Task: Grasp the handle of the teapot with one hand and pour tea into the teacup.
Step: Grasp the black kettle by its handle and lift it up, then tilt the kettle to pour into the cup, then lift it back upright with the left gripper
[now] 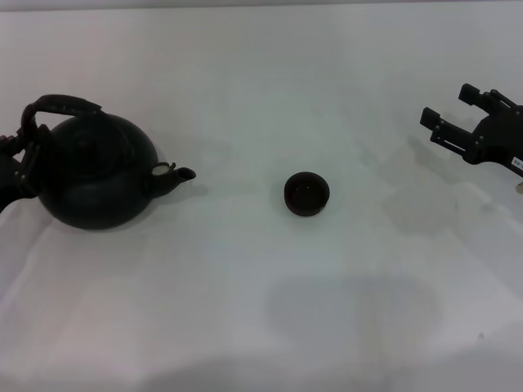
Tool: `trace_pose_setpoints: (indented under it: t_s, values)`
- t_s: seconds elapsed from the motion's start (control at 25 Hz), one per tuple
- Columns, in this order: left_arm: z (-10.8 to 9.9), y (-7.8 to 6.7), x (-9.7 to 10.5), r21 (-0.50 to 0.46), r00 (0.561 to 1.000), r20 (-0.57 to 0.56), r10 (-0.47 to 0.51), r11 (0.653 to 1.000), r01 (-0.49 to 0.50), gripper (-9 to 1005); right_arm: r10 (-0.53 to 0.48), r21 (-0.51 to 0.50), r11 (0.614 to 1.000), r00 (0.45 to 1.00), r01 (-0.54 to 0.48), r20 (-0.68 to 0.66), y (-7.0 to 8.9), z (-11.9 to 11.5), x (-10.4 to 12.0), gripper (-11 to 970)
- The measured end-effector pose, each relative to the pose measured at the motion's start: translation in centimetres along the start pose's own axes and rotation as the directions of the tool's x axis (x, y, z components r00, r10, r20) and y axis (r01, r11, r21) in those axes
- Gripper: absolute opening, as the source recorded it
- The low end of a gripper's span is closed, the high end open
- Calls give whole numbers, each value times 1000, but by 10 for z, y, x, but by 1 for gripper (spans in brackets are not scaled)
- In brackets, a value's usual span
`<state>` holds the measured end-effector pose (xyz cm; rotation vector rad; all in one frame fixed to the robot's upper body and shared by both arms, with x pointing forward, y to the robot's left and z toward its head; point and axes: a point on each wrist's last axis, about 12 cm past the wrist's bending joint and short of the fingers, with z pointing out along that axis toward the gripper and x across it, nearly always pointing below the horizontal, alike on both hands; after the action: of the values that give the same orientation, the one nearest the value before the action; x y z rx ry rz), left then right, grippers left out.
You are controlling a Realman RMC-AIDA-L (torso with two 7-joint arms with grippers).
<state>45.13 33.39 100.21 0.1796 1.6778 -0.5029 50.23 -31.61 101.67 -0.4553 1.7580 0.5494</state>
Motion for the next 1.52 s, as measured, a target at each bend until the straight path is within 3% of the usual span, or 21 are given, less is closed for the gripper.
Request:
trace_pose_setpoints:
  t_s: [0.4,0.96,1.24,1.52]
  values:
    - [1,7,-8,-3,1000,11,29,1000,-29,172,5,-2,1000,1000,-5,-5,1,0,2,845]
    - [23,22,-43,83,995,20,96,992,-97,162,6,-3,1000,1000,-6,-5,1,-1,2,844]
    - [40,25,-60,116,992,23,123,985,-125,162,-1,-6,1000,1000,1,3,2,0,1,844]
    - [75,24,-79,164,994,-35,100,982,-93,161,-4,-9,1000,1000,4,16,2,2,-1,844]
